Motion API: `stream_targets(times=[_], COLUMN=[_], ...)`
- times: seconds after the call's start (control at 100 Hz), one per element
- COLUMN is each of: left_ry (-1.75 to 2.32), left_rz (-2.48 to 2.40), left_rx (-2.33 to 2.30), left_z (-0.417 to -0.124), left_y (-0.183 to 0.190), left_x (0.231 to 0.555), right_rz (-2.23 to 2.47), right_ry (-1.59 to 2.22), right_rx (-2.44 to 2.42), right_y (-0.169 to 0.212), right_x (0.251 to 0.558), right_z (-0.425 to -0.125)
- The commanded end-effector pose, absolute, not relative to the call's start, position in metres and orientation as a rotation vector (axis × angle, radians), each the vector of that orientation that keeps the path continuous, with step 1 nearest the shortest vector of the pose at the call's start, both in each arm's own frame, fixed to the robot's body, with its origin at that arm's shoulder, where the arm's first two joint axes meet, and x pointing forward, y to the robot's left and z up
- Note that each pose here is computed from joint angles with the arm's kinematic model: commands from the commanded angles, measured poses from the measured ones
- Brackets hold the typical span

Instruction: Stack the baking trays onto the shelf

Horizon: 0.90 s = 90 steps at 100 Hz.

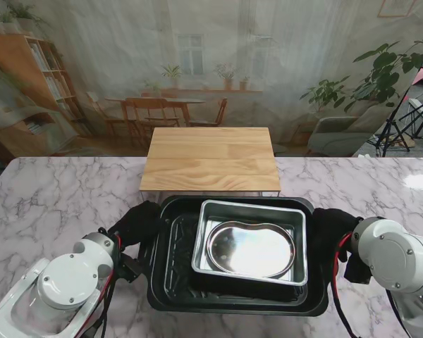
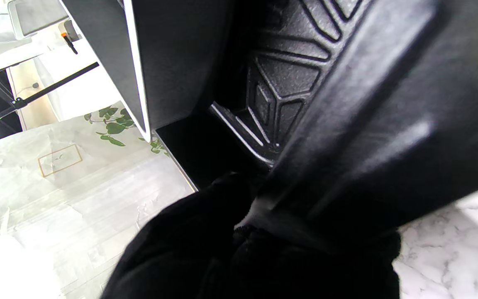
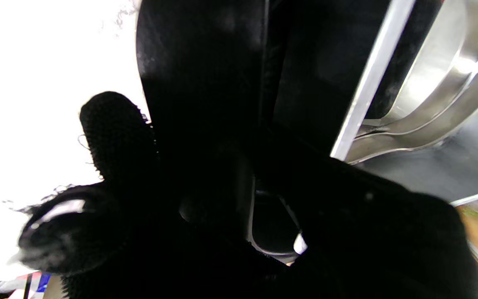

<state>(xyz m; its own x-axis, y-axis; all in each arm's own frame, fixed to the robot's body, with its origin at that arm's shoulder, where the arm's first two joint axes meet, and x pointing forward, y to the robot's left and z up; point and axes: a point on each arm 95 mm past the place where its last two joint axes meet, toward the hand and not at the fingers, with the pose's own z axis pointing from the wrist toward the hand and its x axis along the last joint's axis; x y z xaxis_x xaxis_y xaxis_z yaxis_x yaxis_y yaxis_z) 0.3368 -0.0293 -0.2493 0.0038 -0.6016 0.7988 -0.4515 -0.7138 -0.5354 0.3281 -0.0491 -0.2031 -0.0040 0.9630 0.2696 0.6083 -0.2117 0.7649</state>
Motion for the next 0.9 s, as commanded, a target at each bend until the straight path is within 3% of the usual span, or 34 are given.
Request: stream_targets(times=[0.0,0.89], left_ry=[1.312,1.320], left_rz=[-2.128,-2.180], left_rx=[-2.080,-1.946], left_z=[-0.204,-0.151], left_y=[-0.093,-0.094], left_x=[0.309,0.338], right_rz=[1.338,1.416], right_ry=[1.782,1.748], right_rx=[1.748,1.731], right_y=[0.008,0.018], right_x=[0.306,0.335], right_z=[-0.173,-0.130])
